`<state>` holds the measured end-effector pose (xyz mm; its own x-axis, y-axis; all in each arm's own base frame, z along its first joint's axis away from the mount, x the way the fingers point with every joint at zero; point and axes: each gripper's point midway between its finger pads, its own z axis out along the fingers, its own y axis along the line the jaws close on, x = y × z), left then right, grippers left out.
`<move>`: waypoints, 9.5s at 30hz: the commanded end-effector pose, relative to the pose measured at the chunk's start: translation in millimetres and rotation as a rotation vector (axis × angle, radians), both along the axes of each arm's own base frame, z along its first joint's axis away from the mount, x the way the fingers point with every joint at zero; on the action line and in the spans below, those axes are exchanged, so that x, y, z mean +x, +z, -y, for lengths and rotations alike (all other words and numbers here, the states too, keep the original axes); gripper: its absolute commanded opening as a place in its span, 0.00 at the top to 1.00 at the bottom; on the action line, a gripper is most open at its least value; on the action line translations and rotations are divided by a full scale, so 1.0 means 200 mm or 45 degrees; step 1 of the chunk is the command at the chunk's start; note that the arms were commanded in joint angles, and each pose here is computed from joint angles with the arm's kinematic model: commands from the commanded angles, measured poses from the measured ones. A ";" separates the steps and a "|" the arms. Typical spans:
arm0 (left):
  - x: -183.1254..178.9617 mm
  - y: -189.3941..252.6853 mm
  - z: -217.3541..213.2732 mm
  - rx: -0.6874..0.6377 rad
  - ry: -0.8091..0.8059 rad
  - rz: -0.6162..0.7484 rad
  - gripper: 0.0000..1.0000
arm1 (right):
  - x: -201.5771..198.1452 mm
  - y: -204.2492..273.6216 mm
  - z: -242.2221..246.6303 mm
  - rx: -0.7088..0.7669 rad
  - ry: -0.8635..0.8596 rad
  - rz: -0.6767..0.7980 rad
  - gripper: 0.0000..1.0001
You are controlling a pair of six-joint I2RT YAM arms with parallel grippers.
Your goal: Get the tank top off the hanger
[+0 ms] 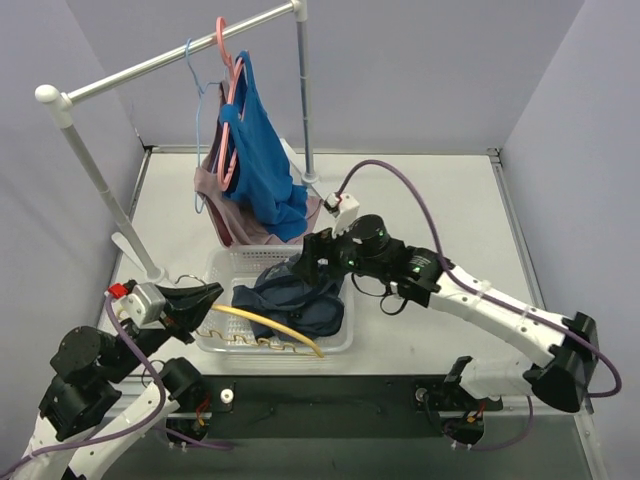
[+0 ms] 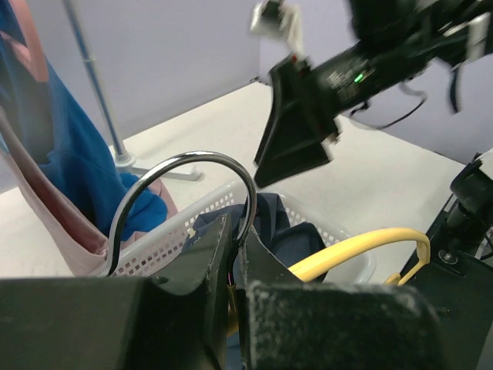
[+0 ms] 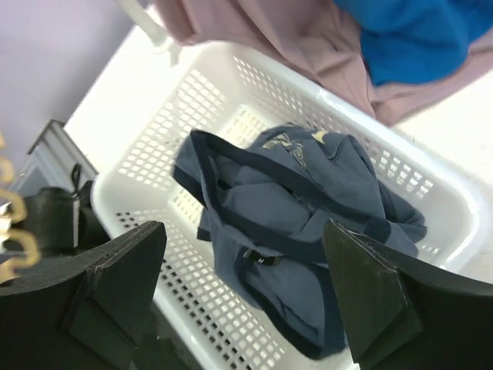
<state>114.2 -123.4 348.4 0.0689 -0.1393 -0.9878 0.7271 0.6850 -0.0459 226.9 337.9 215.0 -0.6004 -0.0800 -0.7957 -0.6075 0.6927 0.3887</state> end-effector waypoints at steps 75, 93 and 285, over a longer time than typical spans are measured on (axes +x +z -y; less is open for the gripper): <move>0.35 -0.14 0.01 0.001 0.327 -0.105 0.03 | -0.08 0.70 0.85 -0.533 -0.244 0.576 1.00; 0.32 -0.15 -0.02 -0.008 0.328 -0.073 0.03 | 0.44 1.25 0.50 -0.384 -0.372 1.000 1.00; 0.34 -0.13 -0.06 -0.064 0.340 -0.034 0.03 | 0.43 1.82 0.18 0.395 -0.686 1.443 1.00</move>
<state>180.5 -110.4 309.9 0.0496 -0.1424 -0.9886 0.5110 0.8540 -0.0973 339.4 345.8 493.3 0.3609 0.0688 -0.9301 -0.3897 0.9171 -0.0834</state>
